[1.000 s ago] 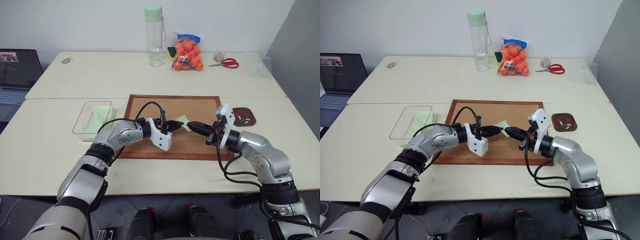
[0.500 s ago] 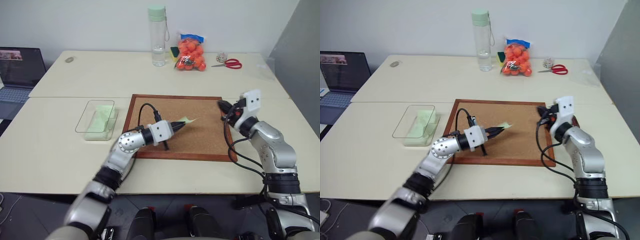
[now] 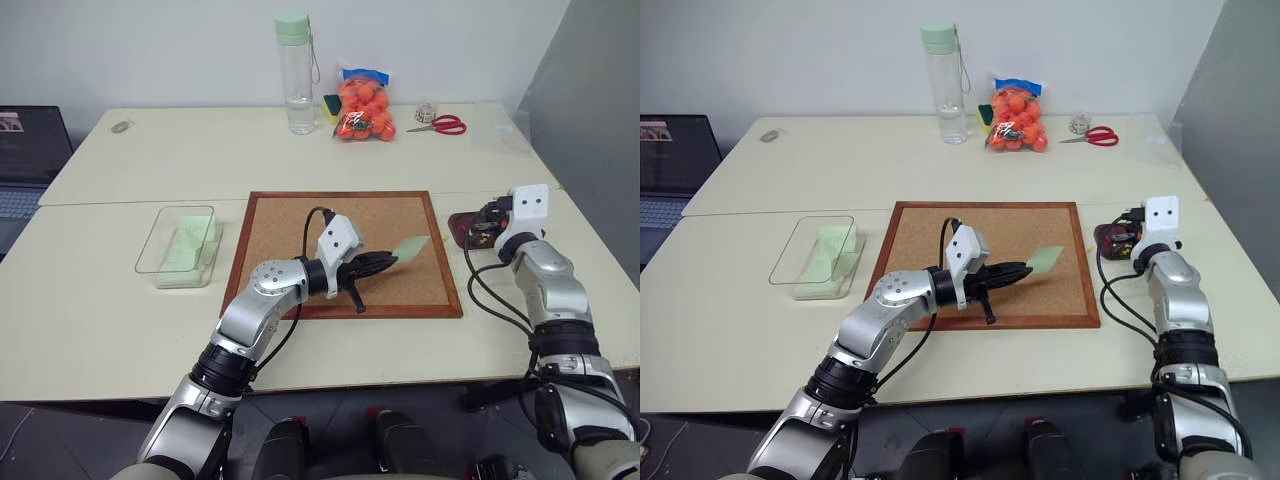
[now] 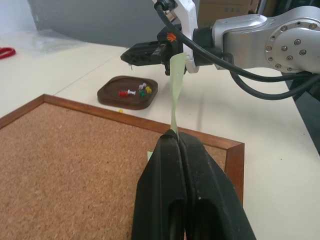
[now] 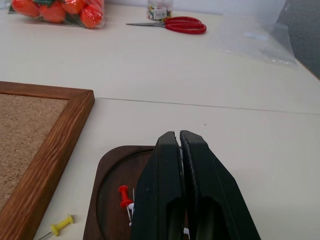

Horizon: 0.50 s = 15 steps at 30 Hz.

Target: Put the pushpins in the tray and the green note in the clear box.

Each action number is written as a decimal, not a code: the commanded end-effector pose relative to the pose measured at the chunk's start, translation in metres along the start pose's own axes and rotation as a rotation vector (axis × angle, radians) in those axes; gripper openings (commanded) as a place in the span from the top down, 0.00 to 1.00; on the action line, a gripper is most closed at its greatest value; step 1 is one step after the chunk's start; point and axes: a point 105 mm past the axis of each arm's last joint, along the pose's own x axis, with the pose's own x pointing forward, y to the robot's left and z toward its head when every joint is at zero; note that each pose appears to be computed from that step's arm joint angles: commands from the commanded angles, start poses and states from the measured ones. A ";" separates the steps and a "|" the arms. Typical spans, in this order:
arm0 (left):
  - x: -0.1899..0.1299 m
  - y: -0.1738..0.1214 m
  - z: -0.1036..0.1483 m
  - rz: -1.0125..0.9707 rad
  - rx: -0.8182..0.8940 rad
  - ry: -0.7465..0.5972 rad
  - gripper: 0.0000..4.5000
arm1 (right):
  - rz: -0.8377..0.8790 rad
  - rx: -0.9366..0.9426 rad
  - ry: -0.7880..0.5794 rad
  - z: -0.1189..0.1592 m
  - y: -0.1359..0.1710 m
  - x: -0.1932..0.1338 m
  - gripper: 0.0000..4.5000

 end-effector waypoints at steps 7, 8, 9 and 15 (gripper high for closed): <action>-0.002 0.000 0.015 0.002 0.075 -0.028 1.00 | -0.016 0.048 -0.037 0.011 -0.004 0.004 0.80; -0.002 0.001 0.016 0.009 0.078 -0.031 1.00 | -0.016 0.048 -0.038 0.011 -0.004 0.004 0.75; -0.002 0.002 0.017 0.013 0.080 -0.032 1.00 | -0.016 0.049 -0.039 0.011 -0.004 0.004 0.72; -0.002 0.003 0.018 0.014 0.086 -0.033 1.00 | -0.025 0.052 -0.049 0.014 -0.006 0.004 0.39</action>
